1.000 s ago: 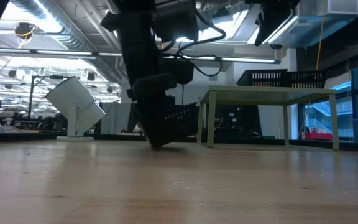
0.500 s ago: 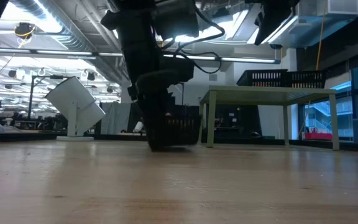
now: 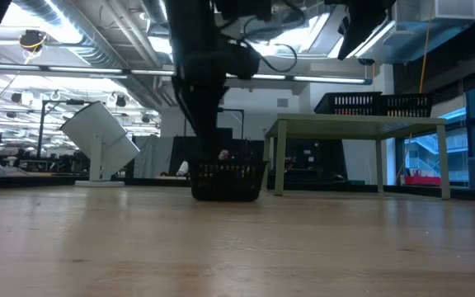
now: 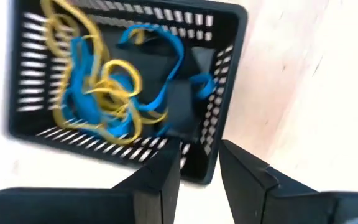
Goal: Pick & Place Office Desk Supplies
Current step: Put the black basket on the shelf
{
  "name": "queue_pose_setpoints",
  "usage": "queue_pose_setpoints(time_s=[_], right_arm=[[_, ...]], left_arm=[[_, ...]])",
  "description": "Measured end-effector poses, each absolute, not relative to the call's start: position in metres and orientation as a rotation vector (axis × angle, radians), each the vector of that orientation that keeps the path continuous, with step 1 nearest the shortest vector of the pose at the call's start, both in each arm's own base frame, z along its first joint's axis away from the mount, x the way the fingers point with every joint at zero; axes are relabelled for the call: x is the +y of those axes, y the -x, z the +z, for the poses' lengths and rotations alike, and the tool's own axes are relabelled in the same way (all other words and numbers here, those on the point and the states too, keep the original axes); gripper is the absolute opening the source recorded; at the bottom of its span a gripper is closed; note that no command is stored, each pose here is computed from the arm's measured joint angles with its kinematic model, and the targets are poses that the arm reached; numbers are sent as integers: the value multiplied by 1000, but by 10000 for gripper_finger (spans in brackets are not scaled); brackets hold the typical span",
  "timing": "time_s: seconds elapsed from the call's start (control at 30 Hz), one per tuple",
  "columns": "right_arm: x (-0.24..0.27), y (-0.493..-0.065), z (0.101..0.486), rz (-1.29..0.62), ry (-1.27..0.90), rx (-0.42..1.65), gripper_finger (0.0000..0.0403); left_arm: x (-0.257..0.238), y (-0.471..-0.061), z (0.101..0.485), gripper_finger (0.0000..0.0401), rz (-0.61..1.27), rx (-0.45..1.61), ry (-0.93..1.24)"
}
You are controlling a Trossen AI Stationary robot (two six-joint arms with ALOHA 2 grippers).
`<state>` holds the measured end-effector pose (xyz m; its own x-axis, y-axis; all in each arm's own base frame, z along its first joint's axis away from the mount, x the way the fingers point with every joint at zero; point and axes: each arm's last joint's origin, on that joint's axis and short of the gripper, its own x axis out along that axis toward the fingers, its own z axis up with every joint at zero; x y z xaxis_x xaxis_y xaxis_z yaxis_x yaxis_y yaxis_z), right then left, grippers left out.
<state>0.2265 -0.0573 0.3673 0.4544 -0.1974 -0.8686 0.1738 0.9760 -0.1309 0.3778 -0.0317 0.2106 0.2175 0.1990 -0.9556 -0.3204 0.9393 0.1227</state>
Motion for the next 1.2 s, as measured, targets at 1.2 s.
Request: queue_pose_setpoints(time_s=[1.2], right_arm=[[28, -339, 202, 263, 58, 580, 199]], left_arm=[[-72, -264, 325, 102, 918, 1022, -40]])
